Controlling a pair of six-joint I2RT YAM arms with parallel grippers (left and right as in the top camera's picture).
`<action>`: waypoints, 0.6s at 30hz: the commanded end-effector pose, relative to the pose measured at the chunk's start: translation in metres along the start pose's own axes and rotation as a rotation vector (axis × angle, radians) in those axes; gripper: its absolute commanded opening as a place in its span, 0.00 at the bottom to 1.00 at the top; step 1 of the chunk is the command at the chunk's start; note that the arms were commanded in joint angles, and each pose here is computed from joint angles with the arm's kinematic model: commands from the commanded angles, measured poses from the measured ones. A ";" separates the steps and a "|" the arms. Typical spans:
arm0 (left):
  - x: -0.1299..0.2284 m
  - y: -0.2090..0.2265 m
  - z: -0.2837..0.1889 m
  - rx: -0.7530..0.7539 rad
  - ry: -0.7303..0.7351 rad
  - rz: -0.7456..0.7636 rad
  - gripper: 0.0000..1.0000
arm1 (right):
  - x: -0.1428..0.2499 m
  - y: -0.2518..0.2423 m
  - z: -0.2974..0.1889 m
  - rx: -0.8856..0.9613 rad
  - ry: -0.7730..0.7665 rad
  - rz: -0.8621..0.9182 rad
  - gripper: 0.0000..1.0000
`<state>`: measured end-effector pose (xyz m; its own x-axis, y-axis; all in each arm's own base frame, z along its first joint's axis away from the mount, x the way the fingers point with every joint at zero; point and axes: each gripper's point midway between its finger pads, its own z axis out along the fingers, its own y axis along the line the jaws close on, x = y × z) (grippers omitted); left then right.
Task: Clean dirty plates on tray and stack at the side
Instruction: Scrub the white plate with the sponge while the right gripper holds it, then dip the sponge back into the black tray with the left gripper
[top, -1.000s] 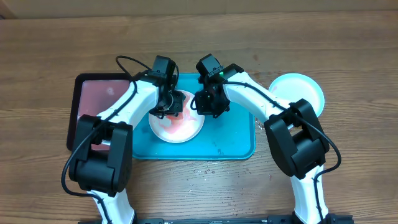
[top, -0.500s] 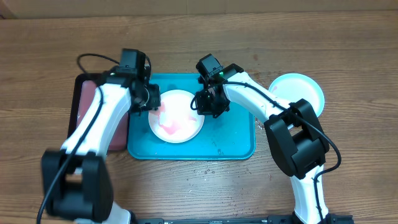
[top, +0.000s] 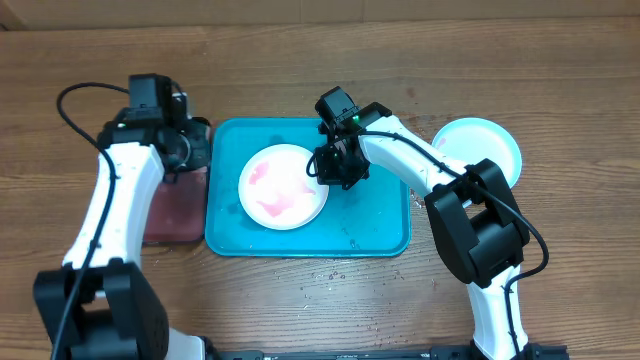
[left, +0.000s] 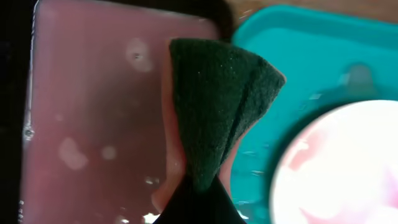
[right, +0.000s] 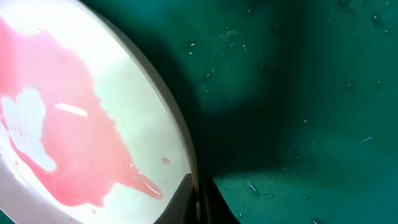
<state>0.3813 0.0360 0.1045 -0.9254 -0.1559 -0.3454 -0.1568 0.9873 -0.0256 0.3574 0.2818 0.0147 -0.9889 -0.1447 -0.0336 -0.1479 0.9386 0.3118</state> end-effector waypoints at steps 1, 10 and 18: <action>0.008 0.019 0.025 -0.043 0.068 0.058 0.04 | 0.002 -0.002 0.005 0.011 0.009 0.007 0.04; 0.027 0.048 0.062 -0.099 0.178 -0.018 0.05 | 0.002 -0.002 0.005 0.011 0.009 0.007 0.04; 0.036 0.048 0.060 -0.099 0.212 -0.018 0.76 | 0.002 -0.002 0.005 0.011 0.009 0.007 0.04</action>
<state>0.3648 0.0775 0.0360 -0.9682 -0.1955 -0.1563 -0.2057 0.9772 0.0517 0.3574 0.2820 0.0147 -0.9890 -0.1444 -0.0335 -0.1476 0.9383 0.3126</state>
